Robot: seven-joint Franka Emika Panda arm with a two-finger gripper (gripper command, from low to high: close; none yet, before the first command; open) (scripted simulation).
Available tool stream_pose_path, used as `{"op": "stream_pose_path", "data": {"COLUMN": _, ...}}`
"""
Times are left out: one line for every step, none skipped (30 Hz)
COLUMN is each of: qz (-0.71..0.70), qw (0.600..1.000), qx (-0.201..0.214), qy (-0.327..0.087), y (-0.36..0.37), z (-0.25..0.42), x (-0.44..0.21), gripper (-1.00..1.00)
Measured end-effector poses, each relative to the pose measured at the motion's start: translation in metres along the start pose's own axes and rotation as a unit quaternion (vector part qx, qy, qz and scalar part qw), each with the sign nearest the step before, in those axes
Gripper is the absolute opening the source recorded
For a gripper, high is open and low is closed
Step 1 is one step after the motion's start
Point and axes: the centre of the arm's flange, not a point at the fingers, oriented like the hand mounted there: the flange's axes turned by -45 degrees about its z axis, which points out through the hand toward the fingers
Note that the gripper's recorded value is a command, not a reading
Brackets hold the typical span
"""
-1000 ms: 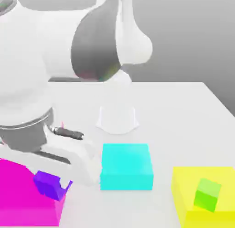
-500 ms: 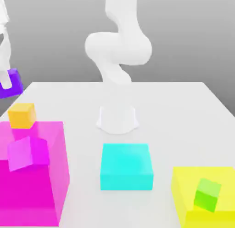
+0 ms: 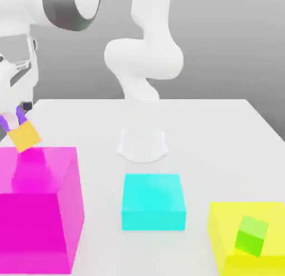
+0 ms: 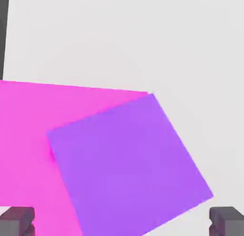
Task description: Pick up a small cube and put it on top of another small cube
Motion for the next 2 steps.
{"op": "stream_pose_path", "data": {"qz": 0.000, "qw": 1.000, "qx": 0.000, "qy": 0.000, "y": 0.000, "z": -0.013, "x": 0.000, "gripper": 1.00}}
{"op": "stream_pose_path", "data": {"qz": 0.000, "qw": 1.000, "qx": 0.000, "qy": 0.000, "y": 0.000, "z": -0.027, "x": 0.000, "gripper": 1.00}}
